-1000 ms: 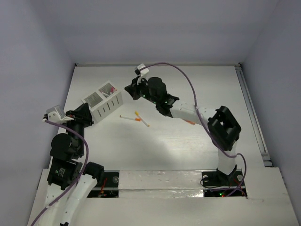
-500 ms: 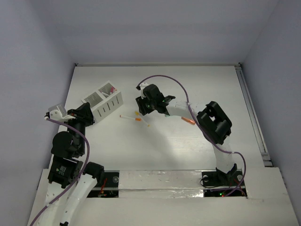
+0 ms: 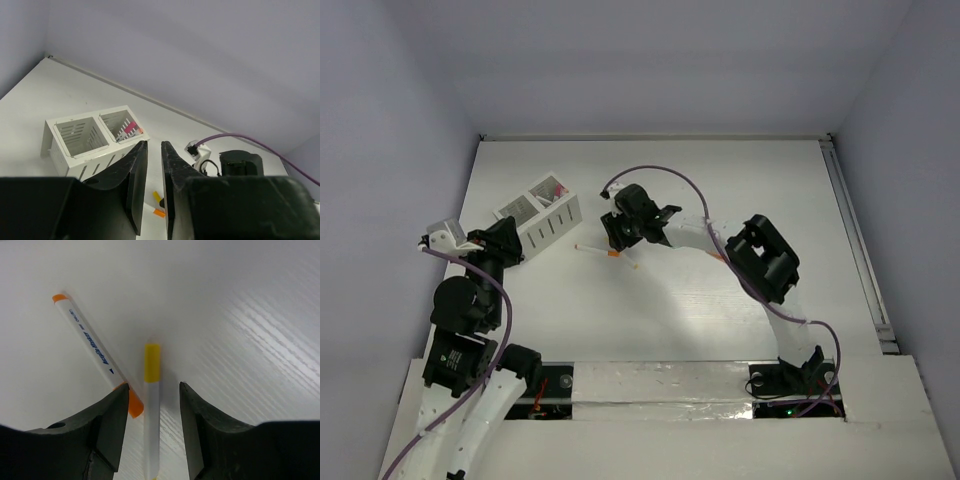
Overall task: Sort the stationery into containers
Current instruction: Pick up the pen from the center of the board, then place the pen in the storage box, then pick up the pen from the center of the board.
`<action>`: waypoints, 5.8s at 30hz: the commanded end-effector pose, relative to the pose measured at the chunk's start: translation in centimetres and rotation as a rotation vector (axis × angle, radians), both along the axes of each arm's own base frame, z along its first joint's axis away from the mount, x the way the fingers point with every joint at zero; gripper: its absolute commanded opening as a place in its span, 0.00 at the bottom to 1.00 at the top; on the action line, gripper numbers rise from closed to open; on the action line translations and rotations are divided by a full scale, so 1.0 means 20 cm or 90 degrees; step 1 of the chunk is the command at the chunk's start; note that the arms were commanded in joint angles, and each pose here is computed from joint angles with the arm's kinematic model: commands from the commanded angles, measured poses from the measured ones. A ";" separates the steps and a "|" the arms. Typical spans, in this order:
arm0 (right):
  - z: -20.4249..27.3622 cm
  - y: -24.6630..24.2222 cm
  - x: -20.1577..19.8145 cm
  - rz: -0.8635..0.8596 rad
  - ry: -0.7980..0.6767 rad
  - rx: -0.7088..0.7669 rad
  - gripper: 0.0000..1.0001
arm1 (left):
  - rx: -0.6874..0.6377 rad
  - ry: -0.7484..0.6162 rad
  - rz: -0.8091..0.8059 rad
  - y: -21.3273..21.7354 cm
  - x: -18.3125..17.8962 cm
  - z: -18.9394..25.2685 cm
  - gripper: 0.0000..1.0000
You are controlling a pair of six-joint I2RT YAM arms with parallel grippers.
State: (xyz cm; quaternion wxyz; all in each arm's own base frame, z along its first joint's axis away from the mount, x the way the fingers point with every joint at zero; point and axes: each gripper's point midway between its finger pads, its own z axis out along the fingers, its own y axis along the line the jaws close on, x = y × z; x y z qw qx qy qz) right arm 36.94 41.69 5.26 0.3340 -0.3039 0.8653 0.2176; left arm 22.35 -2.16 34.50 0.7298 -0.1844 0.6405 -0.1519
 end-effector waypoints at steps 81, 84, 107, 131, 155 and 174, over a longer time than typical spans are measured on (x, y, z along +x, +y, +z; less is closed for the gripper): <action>1.17 0.86 0.46 -0.058 -0.353 0.577 0.00 | 0.004 -0.018 -0.030 -0.06 0.02 0.04 0.21; 1.12 0.87 0.46 -0.055 -0.348 0.570 0.02 | 0.002 -0.021 -0.022 -0.05 0.01 0.05 0.21; 1.37 0.73 0.29 0.001 -0.399 0.569 0.55 | 0.007 -0.013 -0.025 -0.05 0.03 0.03 0.21; 0.29 0.37 -0.13 0.199 -0.184 0.133 0.66 | -0.002 -0.032 -0.023 -0.04 0.00 0.07 0.11; -0.22 0.31 -0.12 0.186 -0.167 -0.147 0.13 | 0.002 -0.030 -0.042 -0.07 0.01 0.06 0.12; 0.89 0.36 -0.12 0.033 -0.255 0.366 0.00 | 0.001 -0.029 -0.045 -0.07 0.01 0.06 0.12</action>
